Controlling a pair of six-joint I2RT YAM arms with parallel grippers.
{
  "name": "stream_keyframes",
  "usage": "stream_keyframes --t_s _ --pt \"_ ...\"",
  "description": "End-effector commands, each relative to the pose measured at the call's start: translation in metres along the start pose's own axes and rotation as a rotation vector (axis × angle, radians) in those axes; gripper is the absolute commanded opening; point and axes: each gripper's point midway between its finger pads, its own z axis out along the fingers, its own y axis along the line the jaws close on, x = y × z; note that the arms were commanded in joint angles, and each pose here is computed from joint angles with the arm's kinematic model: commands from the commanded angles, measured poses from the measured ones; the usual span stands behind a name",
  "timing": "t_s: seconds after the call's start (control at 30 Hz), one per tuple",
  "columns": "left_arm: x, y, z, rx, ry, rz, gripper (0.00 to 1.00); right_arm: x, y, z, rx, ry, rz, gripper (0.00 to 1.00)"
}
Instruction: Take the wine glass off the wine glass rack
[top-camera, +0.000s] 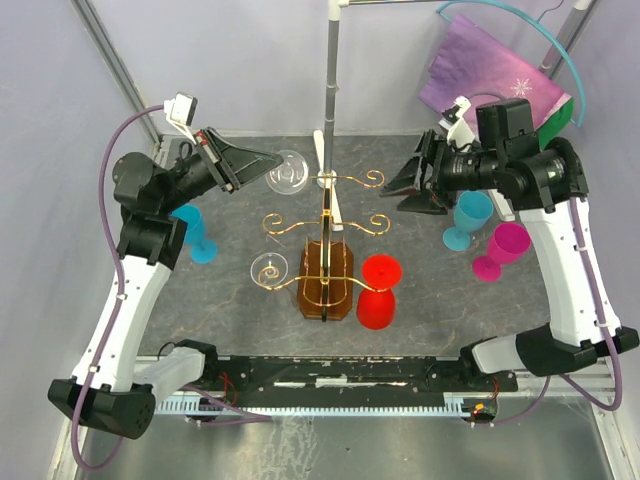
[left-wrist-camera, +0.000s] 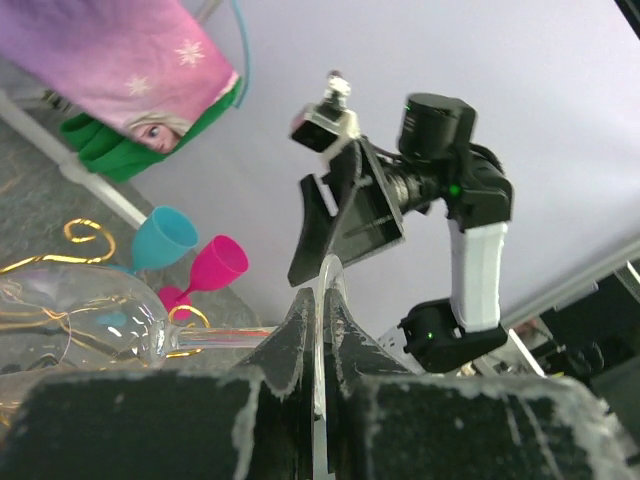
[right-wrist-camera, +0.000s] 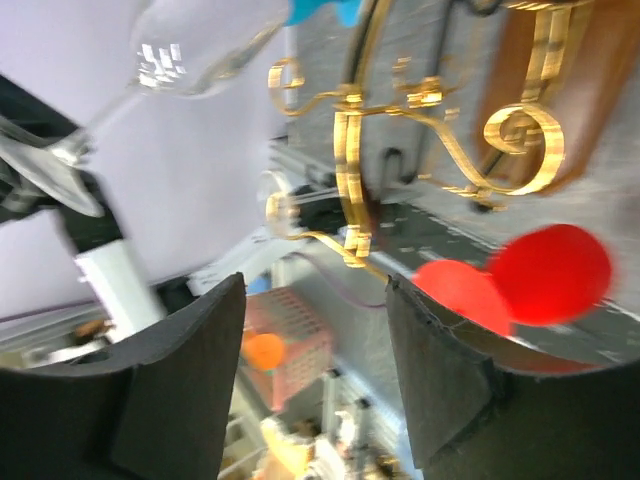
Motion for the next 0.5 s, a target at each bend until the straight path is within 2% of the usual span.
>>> stream_keyframes --t_s 0.0,0.07,0.17,0.2,0.3,0.47 --pt "-0.007 -0.073 -0.011 0.233 0.001 0.204 0.03 0.000 0.070 -0.008 -0.314 0.081 0.191 0.68" --pt "-0.007 -0.086 -0.013 0.276 0.012 0.250 0.03 -0.008 0.091 -0.008 -0.430 0.101 0.298 0.74" --pt "-0.006 -0.101 -0.016 0.318 0.028 0.314 0.03 -0.023 0.121 -0.015 -0.600 0.142 0.539 0.82" --pt "-0.006 -0.106 -0.017 0.332 0.032 0.337 0.03 -0.023 0.125 -0.018 -0.622 0.147 0.563 0.84" --pt "-0.004 -0.119 -0.020 0.365 0.048 0.390 0.03 -0.018 0.124 -0.010 -0.568 0.181 0.625 0.88" --pt "0.001 -0.135 -0.024 0.419 0.100 0.445 0.03 -0.021 0.141 0.000 -0.585 0.219 0.678 0.92"
